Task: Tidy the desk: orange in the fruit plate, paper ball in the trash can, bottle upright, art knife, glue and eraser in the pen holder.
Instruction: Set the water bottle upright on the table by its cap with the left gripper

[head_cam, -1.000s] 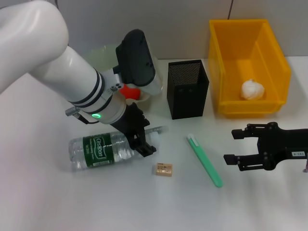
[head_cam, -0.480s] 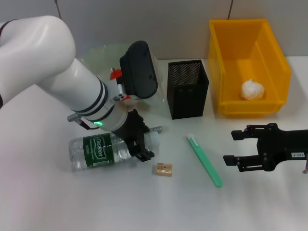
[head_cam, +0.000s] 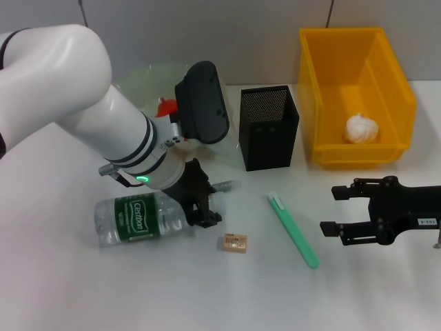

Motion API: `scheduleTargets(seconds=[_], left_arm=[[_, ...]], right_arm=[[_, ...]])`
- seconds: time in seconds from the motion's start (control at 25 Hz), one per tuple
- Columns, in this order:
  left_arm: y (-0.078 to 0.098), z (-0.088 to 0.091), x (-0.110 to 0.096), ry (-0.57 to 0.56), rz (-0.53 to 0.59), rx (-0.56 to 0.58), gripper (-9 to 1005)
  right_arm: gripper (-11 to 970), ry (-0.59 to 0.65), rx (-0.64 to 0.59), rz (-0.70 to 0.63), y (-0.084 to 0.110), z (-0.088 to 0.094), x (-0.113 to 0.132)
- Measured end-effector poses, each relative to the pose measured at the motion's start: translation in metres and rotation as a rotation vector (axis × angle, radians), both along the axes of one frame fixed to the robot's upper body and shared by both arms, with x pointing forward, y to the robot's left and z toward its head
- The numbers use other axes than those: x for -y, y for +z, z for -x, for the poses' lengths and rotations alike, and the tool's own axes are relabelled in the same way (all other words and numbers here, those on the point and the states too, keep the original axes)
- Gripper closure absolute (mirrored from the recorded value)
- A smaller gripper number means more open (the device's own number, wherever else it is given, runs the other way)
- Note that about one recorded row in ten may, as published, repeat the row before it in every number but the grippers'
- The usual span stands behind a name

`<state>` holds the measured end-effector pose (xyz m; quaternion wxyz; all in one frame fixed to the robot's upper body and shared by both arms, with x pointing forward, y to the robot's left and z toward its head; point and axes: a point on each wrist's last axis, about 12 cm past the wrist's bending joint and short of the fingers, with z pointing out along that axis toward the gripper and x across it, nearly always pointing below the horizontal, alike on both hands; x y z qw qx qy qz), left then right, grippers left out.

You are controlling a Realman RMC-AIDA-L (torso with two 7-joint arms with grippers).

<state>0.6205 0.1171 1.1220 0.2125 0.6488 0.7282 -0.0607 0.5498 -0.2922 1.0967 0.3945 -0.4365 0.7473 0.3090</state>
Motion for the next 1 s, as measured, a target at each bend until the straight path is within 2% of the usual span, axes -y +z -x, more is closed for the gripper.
scheduleTargets(seconds=[0.12, 0.32, 0.48, 0.56, 0.64, 1.0], left_arm=[[0.003, 0.001, 0.000, 0.003, 0.017, -0.003, 504], [0.021, -0.001, -0.005, 0.036, 0.085, -0.015, 539], [0.048, -0.008, -0.024, 0.108, 0.188, -0.031, 548], [0.052, -0.009, -0.027, 0.119, 0.202, -0.034, 549], [0.063, -0.010, -0.039, 0.151, 0.251, -0.058, 550], [0.082, -0.009, -0.064, 0.210, 0.342, -0.108, 555]], right_arm=[[175, 0.000, 0.000, 0.000, 0.000, 0.000, 0.000], [175, 0.002, 0.003, 0.001, 0.001, -0.001, 0.000], [175, 0.004, 0.006, 0.001, 0.002, -0.002, 0.000], [175, 0.004, 0.007, 0.002, 0.002, -0.002, 0.000], [175, 0.009, 0.011, 0.002, 0.004, -0.004, -0.002], [175, 0.010, 0.007, -0.003, 0.004, -0.006, -0.004]])
